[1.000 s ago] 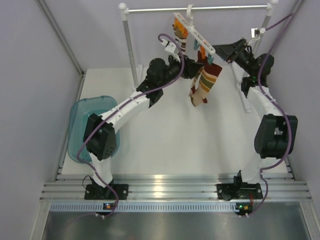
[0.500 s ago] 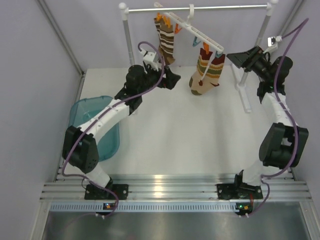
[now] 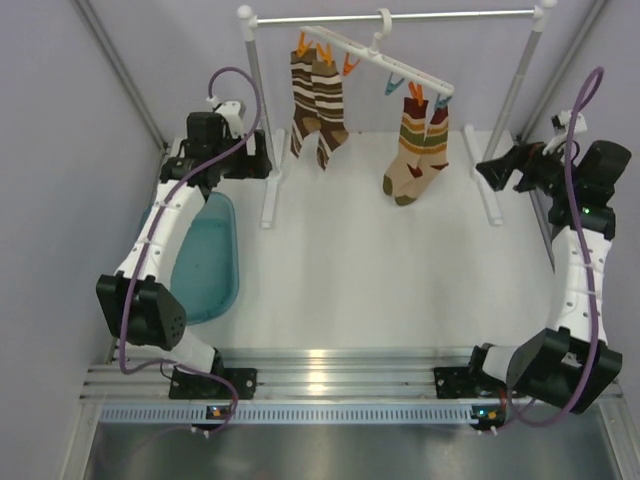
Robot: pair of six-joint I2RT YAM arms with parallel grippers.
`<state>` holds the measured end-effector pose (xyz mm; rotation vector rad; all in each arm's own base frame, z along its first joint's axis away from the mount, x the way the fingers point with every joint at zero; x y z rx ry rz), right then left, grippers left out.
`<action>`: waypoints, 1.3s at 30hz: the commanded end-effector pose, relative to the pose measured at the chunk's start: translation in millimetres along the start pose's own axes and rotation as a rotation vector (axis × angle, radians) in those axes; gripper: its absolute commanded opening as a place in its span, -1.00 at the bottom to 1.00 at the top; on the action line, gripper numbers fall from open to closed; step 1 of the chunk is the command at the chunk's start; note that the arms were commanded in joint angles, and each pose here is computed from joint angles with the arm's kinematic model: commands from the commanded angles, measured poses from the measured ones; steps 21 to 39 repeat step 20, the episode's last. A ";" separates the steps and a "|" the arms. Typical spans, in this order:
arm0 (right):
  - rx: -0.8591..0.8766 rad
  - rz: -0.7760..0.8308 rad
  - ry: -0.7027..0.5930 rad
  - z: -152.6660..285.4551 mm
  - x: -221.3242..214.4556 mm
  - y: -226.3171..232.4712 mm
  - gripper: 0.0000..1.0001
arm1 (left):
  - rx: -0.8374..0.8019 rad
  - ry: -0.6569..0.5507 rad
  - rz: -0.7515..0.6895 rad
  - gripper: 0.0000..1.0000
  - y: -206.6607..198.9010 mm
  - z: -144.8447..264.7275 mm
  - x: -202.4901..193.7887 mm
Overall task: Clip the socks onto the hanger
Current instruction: Reset both arms
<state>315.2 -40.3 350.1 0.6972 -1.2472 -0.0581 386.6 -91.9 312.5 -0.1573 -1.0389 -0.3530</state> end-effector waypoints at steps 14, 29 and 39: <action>-0.208 0.249 0.243 71.7 -104.8 -0.3 0.99 | 0.089 0.162 -0.176 0.96 3.5 87.3 -109.1; -0.179 0.267 0.197 81.8 -111.5 15.6 1.00 | 0.104 0.111 -0.164 0.96 -0.7 102.0 -115.3; -0.179 0.267 0.197 81.8 -111.5 15.6 1.00 | 0.104 0.111 -0.164 0.96 -0.7 102.0 -115.3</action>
Point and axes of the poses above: each gripper's point midway between its finger pads, its own z axis back along the fingers, its own y axis along the line the jaws close on, x = y × z, the point moved 7 cm from there along z, back along the fingers, and after that the axes turned 15 degrees about -z, right-handed, at the moved point
